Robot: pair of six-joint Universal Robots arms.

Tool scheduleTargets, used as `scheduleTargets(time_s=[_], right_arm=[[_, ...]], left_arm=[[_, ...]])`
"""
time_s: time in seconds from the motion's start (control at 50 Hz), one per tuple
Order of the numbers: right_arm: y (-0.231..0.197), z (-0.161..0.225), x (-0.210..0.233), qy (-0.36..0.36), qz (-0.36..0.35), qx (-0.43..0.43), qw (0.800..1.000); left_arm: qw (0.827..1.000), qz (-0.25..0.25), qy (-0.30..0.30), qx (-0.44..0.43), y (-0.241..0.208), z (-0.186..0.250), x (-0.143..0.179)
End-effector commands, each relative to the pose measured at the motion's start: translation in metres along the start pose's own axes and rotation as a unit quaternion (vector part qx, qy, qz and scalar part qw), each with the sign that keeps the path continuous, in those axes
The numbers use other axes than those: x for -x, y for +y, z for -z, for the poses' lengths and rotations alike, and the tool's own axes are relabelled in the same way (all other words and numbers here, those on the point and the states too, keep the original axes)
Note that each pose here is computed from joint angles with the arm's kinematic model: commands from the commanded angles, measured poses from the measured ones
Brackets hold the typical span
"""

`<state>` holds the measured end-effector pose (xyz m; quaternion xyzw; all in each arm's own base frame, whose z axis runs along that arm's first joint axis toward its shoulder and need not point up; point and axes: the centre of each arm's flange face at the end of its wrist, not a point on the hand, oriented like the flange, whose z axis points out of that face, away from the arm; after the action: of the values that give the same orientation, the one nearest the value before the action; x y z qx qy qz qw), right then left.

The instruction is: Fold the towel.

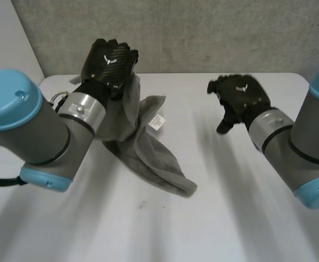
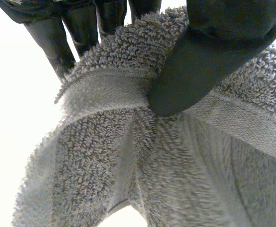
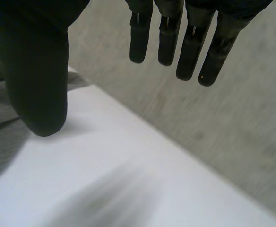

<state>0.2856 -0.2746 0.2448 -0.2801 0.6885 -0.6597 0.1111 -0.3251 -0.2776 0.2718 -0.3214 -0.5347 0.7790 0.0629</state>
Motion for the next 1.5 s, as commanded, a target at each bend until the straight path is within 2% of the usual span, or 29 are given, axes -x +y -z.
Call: scheduleTargets(time_s=[0.02, 0.28, 0.54, 0.72, 0.84, 0.88, 0.92, 0.94, 0.98, 1.0, 1.02, 1.04, 1.06, 1.08, 1.1, 1.12, 1.16, 1.18, 1.2, 1.22, 1.26, 1.38, 1.5], right_arm=[[0.024, -0.003, 0.006, -0.033, -0.128, 0.065, 0.989], [0.039, -0.039, 0.035, -0.085, -0.262, 0.079, 0.958], [0.075, -0.029, 0.115, -0.161, -0.25, 0.133, 0.945], [0.091, -0.034, 0.12, -0.138, -0.239, 0.144, 0.95], [0.08, -0.041, 0.109, -0.108, -0.21, 0.112, 0.965], [0.072, -0.041, 0.104, -0.099, -0.202, 0.101, 0.969], [0.032, -0.033, 0.091, -0.085, -0.172, 0.048, 0.98], [0.032, -0.033, 0.091, -0.085, -0.172, 0.048, 0.98], [-0.002, -0.026, 0.061, -0.052, -0.123, -0.004, 0.991], [-0.002, -0.026, 0.061, -0.052, -0.122, -0.004, 0.991], [-0.013, -0.023, 0.047, -0.035, -0.089, -0.023, 0.995], [-0.024, -0.018, 0.037, -0.027, -0.054, -0.037, 0.998], [-0.024, -0.018, 0.037, -0.027, -0.053, -0.038, 0.998], [-0.033, -0.011, 0.03, -0.017, -0.011, -0.044, 0.999], [-0.036, -0.005, 0.027, -0.012, 0.03, -0.043, 0.999], [-0.037, -0.005, 0.027, -0.012, 0.031, -0.043, 0.999], [-0.035, 0.007, 0.025, -0.009, 0.104, -0.021, 0.994], [-0.035, 0.007, 0.025, -0.009, 0.104, -0.021, 0.994], [-0.028, 0.012, 0.025, -0.015, 0.133, 0.003, 0.991], [-0.028, 0.012, 0.025, -0.015, 0.134, 0.003, 0.991], [-0.018, 0.022, 0.025, -0.029, 0.168, 0.048, 0.984], [-0.016, 0.035, 0.021, -0.04, 0.17, 0.091, 0.98], [-0.015, 0.032, 0.01, -0.03, 0.161, 0.099, 0.982]], left_arm=[[1.0, 0.002, 0.011, 0.008, -0.008, 0.026, -0.004], [0.999, 0.005, 0.006, -0.047, -0.064, 0.069, 0.004], [0.99, 0.008, -0.016, -0.14, -0.128, 0.084, 0.019], [0.987, 0.011, -0.027, -0.156, -0.14, 0.081, 0.026], [0.985, 0.037, -0.035, -0.167, -0.145, 0.082, 0.033], [0.985, 0.043, -0.038, -0.164, -0.142, 0.08, 0.036], [0.986, 0.048, -0.049, -0.15, -0.13, 0.075, 0.045], [0.986, 0.048, -0.049, -0.15, -0.13, 0.074, 0.045], [0.988, 0.047, -0.057, -0.137, -0.12, 0.07, 0.051], [0.989, 0.045, -0.068, -0.126, -0.112, 0.067, 0.058], [0.99, 0.043, -0.074, -0.108, -0.099, 0.063, 0.061], [0.993, 0.044, -0.069, -0.087, -0.083, 0.059, 0.058], [0.993, 0.044, -0.069, -0.087, -0.082, 0.059, 0.058], [0.995, 0.046, -0.063, -0.057, -0.061, 0.054, 0.052], [0.997, 0.048, -0.058, -0.032, -0.043, 0.05, 0.048], [0.997, 0.048, -0.058, -0.031, -0.043, 0.049, 0.048], [0.997, 0.052, -0.053, -0.009, -0.029, 0.047, 0.044], [0.997, 0.055, -0.05, 0.015, -0.013, 0.046, 0.041], [0.996, 0.058, -0.046, 0.042, 0.005, 0.047, 0.037], [0.996, 0.058, -0.046, 0.042, 0.005, 0.047, 0.037], [0.993, 0.063, -0.037, 0.092, 0.036, 0.055, 0.03], [0.989, 0.072, -0.025, 0.13, 0.055, 0.072, 0.02], [0.98, 0.111, -0.015, 0.162, 0.076, 0.079, 0.009]])
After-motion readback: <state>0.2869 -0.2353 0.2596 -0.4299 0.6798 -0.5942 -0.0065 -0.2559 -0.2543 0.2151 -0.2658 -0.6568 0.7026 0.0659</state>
